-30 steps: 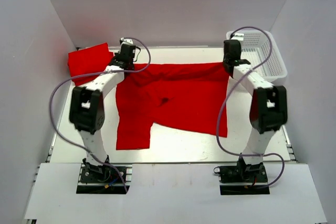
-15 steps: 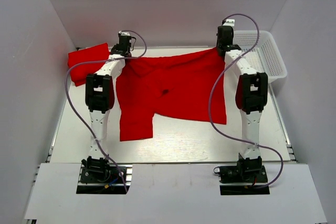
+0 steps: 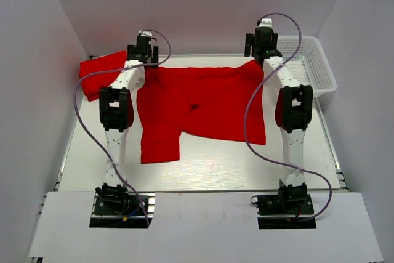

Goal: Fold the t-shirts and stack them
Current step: Flatten out the tshirt

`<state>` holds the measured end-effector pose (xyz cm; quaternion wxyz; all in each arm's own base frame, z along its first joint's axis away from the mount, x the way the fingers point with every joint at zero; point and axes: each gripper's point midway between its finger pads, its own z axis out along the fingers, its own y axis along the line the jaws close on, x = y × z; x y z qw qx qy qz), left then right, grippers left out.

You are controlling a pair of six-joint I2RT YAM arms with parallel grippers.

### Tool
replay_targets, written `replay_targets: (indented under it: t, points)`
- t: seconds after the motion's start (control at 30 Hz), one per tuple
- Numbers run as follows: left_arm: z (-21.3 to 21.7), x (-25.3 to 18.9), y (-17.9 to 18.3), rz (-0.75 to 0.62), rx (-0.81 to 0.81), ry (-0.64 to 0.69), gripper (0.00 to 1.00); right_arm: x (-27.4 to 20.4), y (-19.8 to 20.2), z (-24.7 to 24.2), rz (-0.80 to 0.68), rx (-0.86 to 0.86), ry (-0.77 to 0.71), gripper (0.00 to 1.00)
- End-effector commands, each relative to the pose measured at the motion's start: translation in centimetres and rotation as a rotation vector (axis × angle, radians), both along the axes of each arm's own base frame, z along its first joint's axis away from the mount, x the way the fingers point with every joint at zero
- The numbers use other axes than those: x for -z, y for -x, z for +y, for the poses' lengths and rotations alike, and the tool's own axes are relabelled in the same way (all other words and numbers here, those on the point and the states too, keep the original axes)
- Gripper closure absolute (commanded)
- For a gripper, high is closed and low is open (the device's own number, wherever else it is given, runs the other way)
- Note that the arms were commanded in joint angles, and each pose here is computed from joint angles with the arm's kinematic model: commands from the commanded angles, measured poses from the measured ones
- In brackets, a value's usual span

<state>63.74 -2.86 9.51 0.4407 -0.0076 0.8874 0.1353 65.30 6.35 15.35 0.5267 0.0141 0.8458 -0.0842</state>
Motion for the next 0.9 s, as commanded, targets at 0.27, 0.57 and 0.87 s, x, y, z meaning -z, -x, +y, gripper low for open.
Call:
replay_targets:
  t: [0.27, 0.57, 0.87]
  points:
    - [-6.6, -12.1, 6.6, -0.053, 0.311, 0.147, 0.0, -10.7, 8.0, 4.2, -0.03, -0.182, -0.146, 0.1]
    - [-17.6, -6.9, 17.9, 0.134, 0.668, 0.149, 0.0, 0.9, 21.0, 5.5, 0.309, -0.167, -0.317, 0.1]
    - [-22.4, -1.8, 22.6, 0.251, 0.804, 0.111, 0.0, 4.8, 28.3, 4.6, 0.443, -0.131, -0.369, 0.1]
